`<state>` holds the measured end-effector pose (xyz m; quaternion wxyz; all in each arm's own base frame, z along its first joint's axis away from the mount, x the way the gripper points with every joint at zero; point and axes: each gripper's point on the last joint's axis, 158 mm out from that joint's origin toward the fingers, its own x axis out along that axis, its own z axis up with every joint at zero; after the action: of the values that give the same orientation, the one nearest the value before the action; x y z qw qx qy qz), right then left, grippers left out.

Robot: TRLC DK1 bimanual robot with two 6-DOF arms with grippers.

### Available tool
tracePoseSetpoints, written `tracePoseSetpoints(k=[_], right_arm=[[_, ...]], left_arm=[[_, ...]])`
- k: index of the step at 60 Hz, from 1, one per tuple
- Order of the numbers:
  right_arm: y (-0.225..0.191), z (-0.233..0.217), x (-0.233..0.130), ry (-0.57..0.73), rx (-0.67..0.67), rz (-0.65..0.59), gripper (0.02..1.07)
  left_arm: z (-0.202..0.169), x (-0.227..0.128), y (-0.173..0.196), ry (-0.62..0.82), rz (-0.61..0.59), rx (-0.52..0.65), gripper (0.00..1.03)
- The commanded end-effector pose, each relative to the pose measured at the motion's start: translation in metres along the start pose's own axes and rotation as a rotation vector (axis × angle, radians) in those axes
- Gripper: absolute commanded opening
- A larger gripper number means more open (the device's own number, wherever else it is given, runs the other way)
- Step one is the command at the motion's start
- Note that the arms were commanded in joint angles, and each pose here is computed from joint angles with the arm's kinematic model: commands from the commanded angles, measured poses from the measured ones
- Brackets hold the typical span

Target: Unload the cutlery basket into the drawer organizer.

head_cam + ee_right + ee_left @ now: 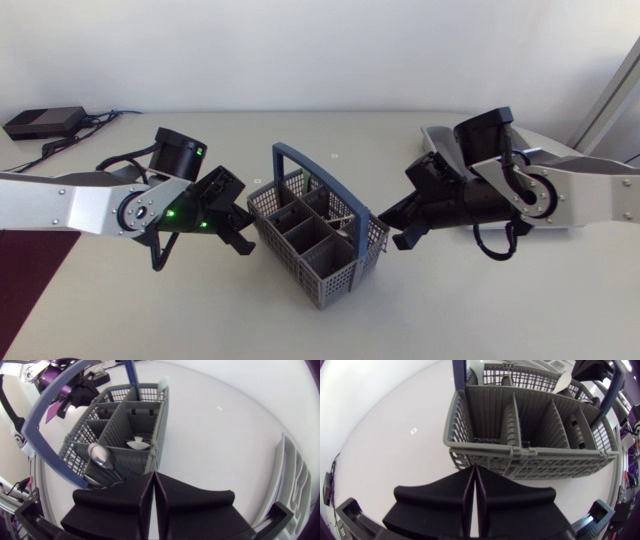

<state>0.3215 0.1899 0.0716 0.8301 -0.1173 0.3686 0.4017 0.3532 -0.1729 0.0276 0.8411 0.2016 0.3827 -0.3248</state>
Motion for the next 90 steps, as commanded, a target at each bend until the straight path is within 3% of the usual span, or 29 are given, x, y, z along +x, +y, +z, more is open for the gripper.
tracePoseSetpoints(k=[1,23,31,37,47,66,90], right_arm=[[0.028,-0.014,-0.004,0.024,-0.021,0.064,0.11],[0.102,-0.040,0.000,0.122,-0.085,0.200,0.10],[0.110,-0.042,-0.001,0.127,-0.112,0.183,0.11],[0.096,-0.029,-0.012,0.086,-0.102,0.140,0.11],[0.044,-0.004,-0.023,0.019,-0.031,0.029,0.11],[-0.045,0.030,0.014,-0.019,0.146,-0.082,0.11],[-0.080,0.067,0.068,-0.021,0.181,-0.044,0.11]], left_arm=[[0.002,0.011,0.003,0.015,-0.008,-0.031,0.04],[0.024,0.031,0.008,0.012,-0.037,-0.029,0.04],[0.026,0.035,0.009,0.022,-0.044,-0.027,0.04],[0.025,0.023,0.020,0.020,-0.025,-0.029,0.04],[0.017,-0.028,0.026,-0.015,-0.004,-0.005,0.04],[-0.025,-0.104,-0.051,-0.044,-0.102,0.197,0.04],[-0.065,-0.116,-0.127,0.002,-0.268,0.325,0.04]])
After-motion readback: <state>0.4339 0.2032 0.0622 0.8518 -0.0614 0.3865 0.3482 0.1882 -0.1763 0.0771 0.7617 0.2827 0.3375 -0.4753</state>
